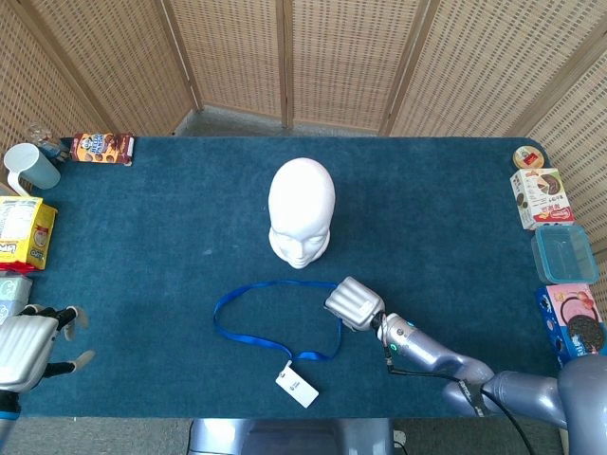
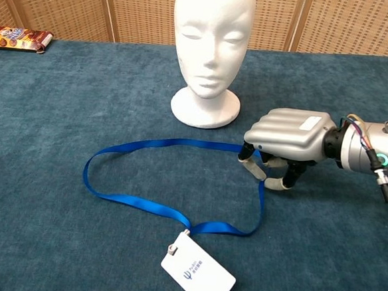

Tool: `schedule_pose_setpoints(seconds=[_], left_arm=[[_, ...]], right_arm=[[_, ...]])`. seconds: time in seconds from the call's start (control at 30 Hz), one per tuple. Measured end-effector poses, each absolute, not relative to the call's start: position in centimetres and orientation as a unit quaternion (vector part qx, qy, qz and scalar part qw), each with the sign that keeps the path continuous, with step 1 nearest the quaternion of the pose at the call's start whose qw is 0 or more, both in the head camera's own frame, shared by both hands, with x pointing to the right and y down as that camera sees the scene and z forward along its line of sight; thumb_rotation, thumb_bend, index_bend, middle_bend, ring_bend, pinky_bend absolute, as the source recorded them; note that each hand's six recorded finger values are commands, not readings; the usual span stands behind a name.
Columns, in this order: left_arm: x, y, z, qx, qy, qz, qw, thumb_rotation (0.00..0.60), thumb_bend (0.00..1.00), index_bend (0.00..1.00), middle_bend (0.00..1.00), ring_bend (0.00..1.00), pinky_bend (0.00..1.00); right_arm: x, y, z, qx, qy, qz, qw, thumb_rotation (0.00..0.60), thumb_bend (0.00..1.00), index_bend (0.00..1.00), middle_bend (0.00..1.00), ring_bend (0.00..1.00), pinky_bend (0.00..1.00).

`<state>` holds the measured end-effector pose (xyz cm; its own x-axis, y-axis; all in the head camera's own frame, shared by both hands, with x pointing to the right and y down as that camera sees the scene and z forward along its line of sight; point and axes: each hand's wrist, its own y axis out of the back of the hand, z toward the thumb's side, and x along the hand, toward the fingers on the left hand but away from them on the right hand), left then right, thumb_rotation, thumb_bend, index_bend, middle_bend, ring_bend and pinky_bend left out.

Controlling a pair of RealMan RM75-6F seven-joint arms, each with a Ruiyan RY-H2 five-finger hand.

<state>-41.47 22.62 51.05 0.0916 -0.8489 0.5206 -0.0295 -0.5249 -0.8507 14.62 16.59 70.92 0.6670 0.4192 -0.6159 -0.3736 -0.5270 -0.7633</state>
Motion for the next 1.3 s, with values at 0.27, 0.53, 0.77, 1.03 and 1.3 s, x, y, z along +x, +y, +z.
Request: schedule_pose_setpoints(seconds=[0.27,0.53,0.77,1.03,1.3], left_arm=[[-41.3,22.6,51.3,-0.650,0.328,-0.583,0.362,0.539,0.09,0.47,0.61,0.56,0.40],[-39.7,21.9,52.8,-0.663,0.270,-0.566,0.409,0.542,0.09,0.47,0.61,0.56,0.41],[-36.9,20.0,54.5,-0.682,0.202,-0.526,0.466,0.557,0.09,0.47,0.62,0.62,0.60],[-31.4,17.3,57.1,-0.687,0.095,-0.454,0.560,0.600,0.15,0.47,0.84,0.86,0.85],[-28.2,16.7,59.4,-0.687,0.026,-0.423,0.590,0.600,0.21,0.48,1.00,1.00,0.98]], right_arm=[[14.9,16.7,70.0,-0.778,-0.035,0.403,0.481,0.600,0.45,0.64,1.00,1.00,1.00],[15.5,16.2,69.3,-0.778,-0.055,0.408,0.475,0.600,0.45,0.64,1.00,1.00,1.00],[15.8,15.9,68.7,-0.778,-0.074,0.411,0.470,0.600,0.45,0.65,1.00,1.00,1.00],[16.2,15.7,68.5,-0.776,-0.085,0.416,0.466,0.600,0.45,0.66,1.00,1.00,1.00],[16.4,15.6,68.5,-0.776,-0.088,0.419,0.463,0.600,0.45,0.66,1.00,1.00,1.00]])
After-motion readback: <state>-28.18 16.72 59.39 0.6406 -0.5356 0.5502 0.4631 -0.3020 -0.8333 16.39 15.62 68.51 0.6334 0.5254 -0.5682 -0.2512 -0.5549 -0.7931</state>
